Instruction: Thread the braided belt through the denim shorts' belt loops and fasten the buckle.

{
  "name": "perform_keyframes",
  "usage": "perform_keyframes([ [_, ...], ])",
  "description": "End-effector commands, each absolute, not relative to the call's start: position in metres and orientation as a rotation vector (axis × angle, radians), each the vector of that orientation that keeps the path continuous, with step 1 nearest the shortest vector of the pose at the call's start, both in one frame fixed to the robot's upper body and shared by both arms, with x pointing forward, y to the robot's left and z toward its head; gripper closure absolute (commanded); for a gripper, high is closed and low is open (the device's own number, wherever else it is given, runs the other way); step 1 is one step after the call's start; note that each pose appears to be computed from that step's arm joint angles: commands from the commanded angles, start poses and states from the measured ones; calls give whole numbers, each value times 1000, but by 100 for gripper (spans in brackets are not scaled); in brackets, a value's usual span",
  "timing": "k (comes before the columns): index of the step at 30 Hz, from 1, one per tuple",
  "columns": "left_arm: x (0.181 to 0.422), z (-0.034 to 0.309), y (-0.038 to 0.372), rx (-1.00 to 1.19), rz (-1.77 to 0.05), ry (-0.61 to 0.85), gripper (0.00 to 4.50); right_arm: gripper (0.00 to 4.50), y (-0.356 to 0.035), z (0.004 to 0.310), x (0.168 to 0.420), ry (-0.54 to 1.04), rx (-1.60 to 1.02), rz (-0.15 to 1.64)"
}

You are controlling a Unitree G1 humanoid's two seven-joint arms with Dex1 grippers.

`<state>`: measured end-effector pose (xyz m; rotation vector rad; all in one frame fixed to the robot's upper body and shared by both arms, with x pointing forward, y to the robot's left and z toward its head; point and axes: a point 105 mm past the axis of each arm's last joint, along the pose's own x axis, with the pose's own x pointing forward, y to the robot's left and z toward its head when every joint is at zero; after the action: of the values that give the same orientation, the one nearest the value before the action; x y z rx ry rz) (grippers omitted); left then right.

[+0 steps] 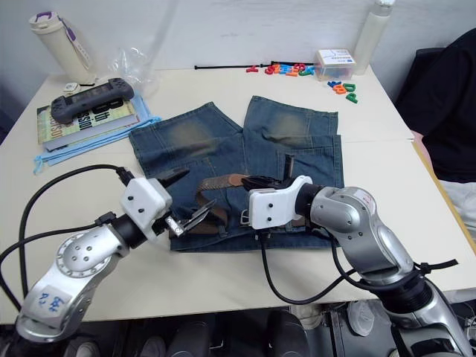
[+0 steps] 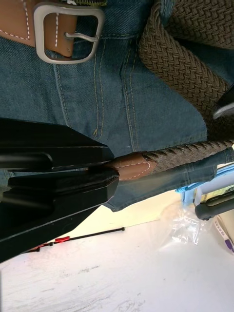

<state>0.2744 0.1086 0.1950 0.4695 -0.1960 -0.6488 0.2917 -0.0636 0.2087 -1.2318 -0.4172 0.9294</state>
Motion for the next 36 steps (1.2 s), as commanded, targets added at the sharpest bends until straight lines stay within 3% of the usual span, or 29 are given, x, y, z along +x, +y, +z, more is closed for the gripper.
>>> perform_keyframes([
  [1,283,204,105,509,-594,-238,6,450,-59,216,287,-457,-1243,928],
  [6,286,205,101,506,-592,-231,6,450,-59,217,286,-455,-1239,921],
  [7,286,205,101,510,-593,-227,30,450,-59,217,286,-454,-1239,920],
  [9,285,205,99,519,-604,-228,88,450,-59,217,287,-452,-1239,917],
  [17,282,203,99,530,-615,-224,448,450,-61,218,288,-448,-1236,907],
  [27,281,193,104,552,-605,-198,448,450,-61,222,291,-429,-1153,878],
  [32,283,174,117,491,-562,-116,450,272,-69,220,291,-338,-1012,841],
  [36,282,161,131,410,-506,-53,450,86,-75,200,277,-207,-945,911],
])
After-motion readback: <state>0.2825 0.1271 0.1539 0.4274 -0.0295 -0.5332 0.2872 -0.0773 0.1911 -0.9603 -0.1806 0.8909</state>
